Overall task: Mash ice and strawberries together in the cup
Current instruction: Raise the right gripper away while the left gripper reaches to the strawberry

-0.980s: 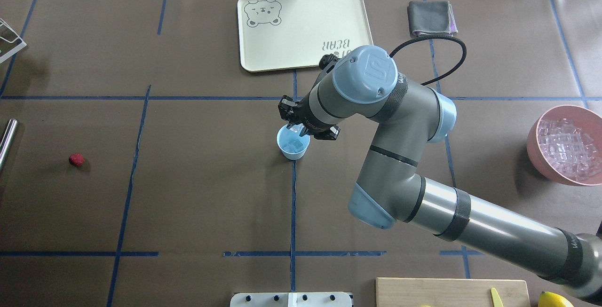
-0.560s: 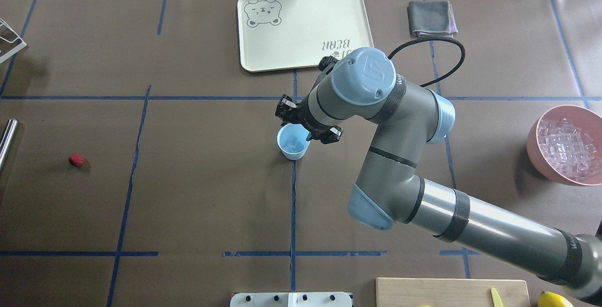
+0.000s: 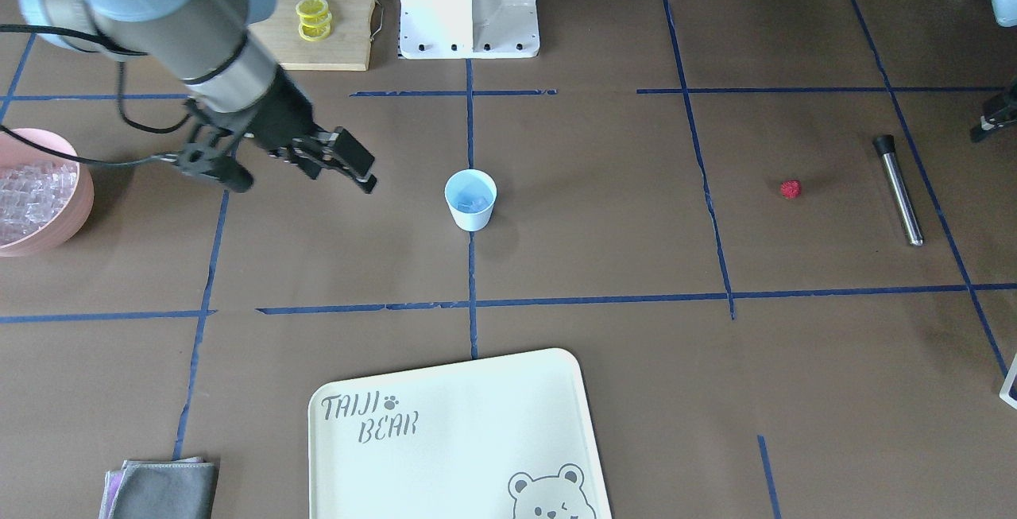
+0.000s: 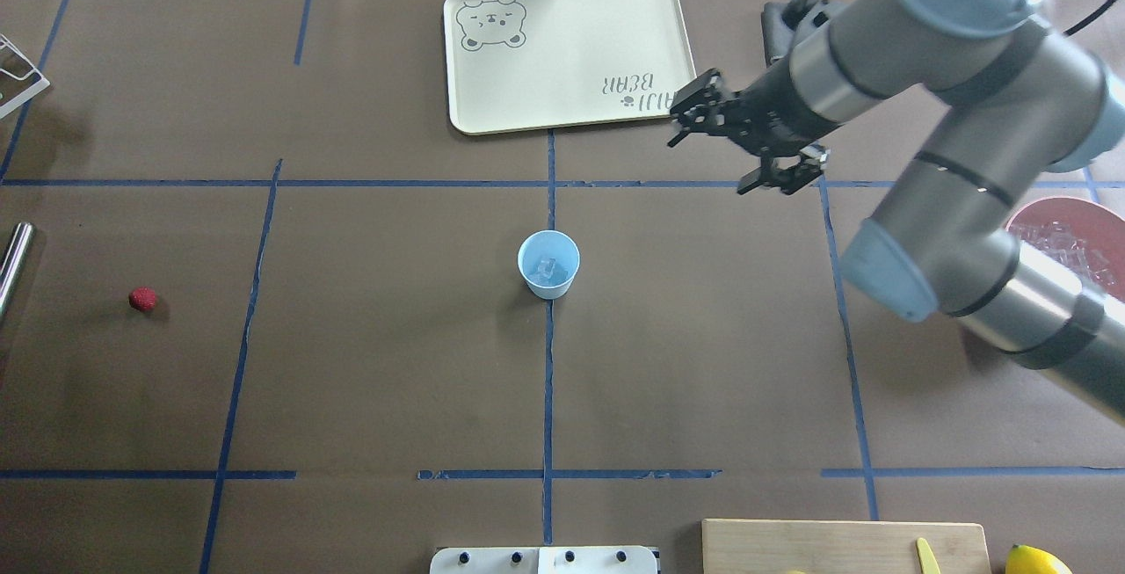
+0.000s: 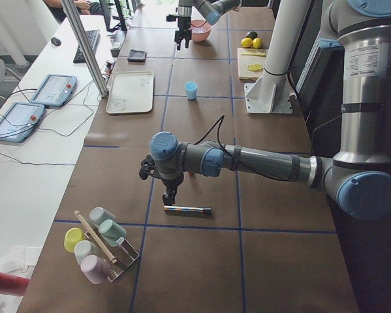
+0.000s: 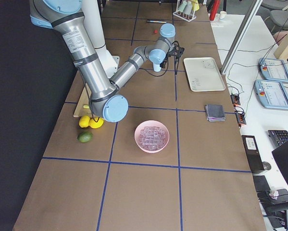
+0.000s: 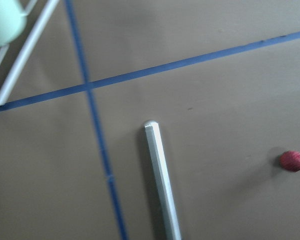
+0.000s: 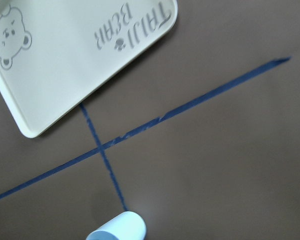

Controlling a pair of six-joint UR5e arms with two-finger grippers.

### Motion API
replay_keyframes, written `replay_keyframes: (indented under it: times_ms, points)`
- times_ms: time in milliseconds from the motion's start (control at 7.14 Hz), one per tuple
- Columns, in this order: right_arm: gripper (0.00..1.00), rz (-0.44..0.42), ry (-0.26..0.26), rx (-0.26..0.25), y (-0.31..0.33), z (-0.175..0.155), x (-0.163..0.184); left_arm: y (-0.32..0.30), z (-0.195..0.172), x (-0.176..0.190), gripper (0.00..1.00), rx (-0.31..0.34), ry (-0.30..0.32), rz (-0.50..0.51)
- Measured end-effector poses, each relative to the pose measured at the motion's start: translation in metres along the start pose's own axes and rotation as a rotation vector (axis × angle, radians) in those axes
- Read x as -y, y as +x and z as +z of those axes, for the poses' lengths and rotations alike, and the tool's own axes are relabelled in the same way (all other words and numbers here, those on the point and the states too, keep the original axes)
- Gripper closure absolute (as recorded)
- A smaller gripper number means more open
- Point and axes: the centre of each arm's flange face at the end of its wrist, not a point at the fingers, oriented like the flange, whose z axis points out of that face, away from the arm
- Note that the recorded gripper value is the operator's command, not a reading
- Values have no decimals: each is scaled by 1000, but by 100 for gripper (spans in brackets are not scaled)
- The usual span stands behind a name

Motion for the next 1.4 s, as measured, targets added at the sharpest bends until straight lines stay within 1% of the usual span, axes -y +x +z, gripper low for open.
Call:
replay_keyframes:
  times_ms: [140,280,420,560,700,840,980,1261,1401]
  points:
    - [1,-50,18,-12,46,-30,23,34,22,7,0,-16,4,-41]
    - [0,-111,40,-39,97,-52,40,75,53,11,0,-15,3,-105]
    - [1,-182,58,-72,141,-70,53,112,85,11,0,6,12,-146]
    - [0,-258,70,-119,178,-88,69,144,115,11,0,30,20,-168]
    - [0,-321,71,-171,202,-103,84,166,138,11,0,57,27,-175]
    - [0,-357,63,-211,215,-111,92,175,154,10,0,81,31,-174]
    - [0,-373,57,-232,219,-114,96,179,163,9,0,93,33,-171]
    - [0,-383,53,-241,220,-115,97,181,171,7,0,103,26,-168]
    - [0,-385,52,-241,219,-115,97,179,175,6,3,107,19,-170]
